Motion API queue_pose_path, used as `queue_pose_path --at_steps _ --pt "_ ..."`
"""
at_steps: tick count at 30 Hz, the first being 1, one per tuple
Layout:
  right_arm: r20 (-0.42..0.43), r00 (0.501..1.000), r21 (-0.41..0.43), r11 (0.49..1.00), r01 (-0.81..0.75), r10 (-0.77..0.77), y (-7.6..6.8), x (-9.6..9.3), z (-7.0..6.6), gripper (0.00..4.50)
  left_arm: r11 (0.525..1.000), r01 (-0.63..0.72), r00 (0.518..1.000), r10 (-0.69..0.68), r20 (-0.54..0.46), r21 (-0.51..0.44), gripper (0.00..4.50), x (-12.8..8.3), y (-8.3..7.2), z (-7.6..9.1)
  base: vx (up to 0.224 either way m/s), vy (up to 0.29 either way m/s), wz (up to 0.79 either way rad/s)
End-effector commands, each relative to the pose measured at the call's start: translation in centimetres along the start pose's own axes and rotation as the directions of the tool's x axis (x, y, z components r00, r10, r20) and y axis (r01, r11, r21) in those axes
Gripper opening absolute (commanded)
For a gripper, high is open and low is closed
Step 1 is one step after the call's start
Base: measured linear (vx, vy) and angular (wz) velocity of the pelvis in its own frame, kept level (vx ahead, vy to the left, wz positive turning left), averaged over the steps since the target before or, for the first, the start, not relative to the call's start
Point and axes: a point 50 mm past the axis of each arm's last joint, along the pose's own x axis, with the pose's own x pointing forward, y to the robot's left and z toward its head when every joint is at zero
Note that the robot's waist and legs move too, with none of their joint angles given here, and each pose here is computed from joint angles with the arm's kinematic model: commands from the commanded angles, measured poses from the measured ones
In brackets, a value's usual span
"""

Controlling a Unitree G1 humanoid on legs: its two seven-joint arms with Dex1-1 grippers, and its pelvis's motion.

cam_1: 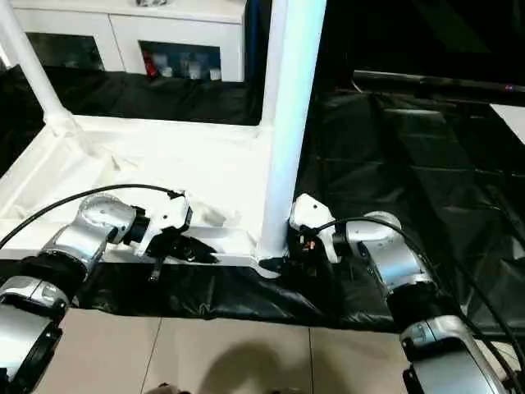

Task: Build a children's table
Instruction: Rotate leg to tighten

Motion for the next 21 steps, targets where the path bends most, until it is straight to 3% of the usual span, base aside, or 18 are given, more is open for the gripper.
queue_pose_path --at_steps 1,7,12,14,17,18,21 --pt "-0.007 1.000 -0.025 1.000 -0.006 0.006 -0.4 0.1 0.7 3.37 0.995 0.104 0.994 -0.103 -0.038 0.007 0.00 1.0 -0.8 -0.4 0.000 0.000 0.00" --pt "0.004 1.000 -0.029 0.999 -0.024 0.024 -0.3 0.5 0.7 2.88 0.994 0.111 0.993 -0.110 -0.041 0.007 0.00 0.9 -0.8 -0.4 0.000 0.000 0.00" --pt "0.040 0.999 -0.006 1.000 0.003 -0.003 -0.1 0.7 0.6 2.74 0.998 0.058 0.998 -0.058 -0.014 -0.028 0.00 1.1 -0.5 -0.2 0.000 0.000 0.00" --pt "0.101 0.984 0.052 0.988 0.145 -0.150 -0.3 1.1 0.3 2.74 0.998 -0.038 0.999 0.037 -0.024 -0.059 0.00 1.8 0.1 0.0 0.000 0.000 0.00" --pt "0.117 0.975 0.081 0.981 0.179 -0.187 -0.3 1.3 0.1 2.72 0.995 -0.075 0.997 0.073 -0.034 -0.070 0.00 2.1 0.4 0.0 0.000 0.000 0.00" --pt "0.134 0.944 0.152 0.947 0.281 -0.302 0.1 2.4 -0.4 2.72 0.985 -0.144 0.990 0.143 -0.015 -0.100 0.00 3.4 0.8 0.5 0.000 0.000 0.00" --pt "0.127 0.901 0.235 0.895 0.378 -0.414 0.6 3.8 -0.9 2.72 0.974 -0.202 0.979 0.203 -0.002 -0.102 0.00 5.0 1.1 1.3 0.000 0.000 0.00"
